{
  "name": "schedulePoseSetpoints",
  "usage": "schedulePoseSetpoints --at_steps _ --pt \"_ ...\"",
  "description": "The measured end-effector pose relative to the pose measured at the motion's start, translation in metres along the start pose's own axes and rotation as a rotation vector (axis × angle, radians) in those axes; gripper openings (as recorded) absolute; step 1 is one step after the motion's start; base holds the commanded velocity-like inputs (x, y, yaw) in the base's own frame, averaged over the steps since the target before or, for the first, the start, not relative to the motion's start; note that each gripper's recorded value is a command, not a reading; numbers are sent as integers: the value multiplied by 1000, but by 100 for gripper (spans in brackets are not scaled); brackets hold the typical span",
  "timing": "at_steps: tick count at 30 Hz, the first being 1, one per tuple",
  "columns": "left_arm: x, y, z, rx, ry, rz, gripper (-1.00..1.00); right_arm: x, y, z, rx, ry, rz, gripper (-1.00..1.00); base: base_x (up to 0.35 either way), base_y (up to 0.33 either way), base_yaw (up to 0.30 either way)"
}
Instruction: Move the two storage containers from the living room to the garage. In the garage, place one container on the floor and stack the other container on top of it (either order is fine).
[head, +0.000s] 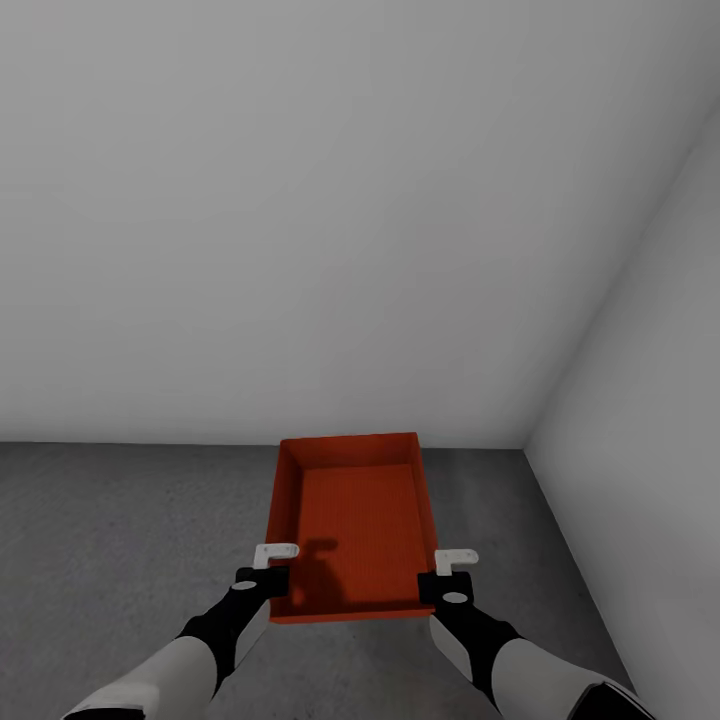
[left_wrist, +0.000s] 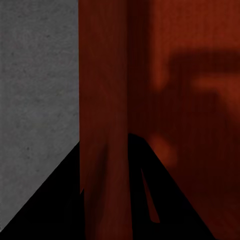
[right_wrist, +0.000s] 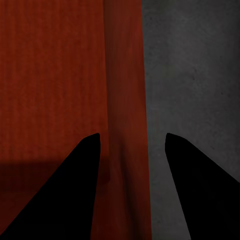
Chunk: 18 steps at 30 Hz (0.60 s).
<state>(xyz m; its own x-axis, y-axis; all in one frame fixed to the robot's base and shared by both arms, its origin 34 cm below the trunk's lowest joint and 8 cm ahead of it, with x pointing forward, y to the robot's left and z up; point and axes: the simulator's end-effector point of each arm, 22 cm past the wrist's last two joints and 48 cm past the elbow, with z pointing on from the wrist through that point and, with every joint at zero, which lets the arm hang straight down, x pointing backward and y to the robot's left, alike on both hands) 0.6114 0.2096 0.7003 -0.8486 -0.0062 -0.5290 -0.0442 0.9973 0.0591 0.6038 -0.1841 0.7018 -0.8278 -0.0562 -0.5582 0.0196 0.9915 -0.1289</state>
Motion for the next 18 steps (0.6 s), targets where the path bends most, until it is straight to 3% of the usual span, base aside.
schedulePoseSetpoints --at_steps 18 --pt "0 0 0 0 0 1 -100 0 0 0 0 0 0 -100 0 0 0"
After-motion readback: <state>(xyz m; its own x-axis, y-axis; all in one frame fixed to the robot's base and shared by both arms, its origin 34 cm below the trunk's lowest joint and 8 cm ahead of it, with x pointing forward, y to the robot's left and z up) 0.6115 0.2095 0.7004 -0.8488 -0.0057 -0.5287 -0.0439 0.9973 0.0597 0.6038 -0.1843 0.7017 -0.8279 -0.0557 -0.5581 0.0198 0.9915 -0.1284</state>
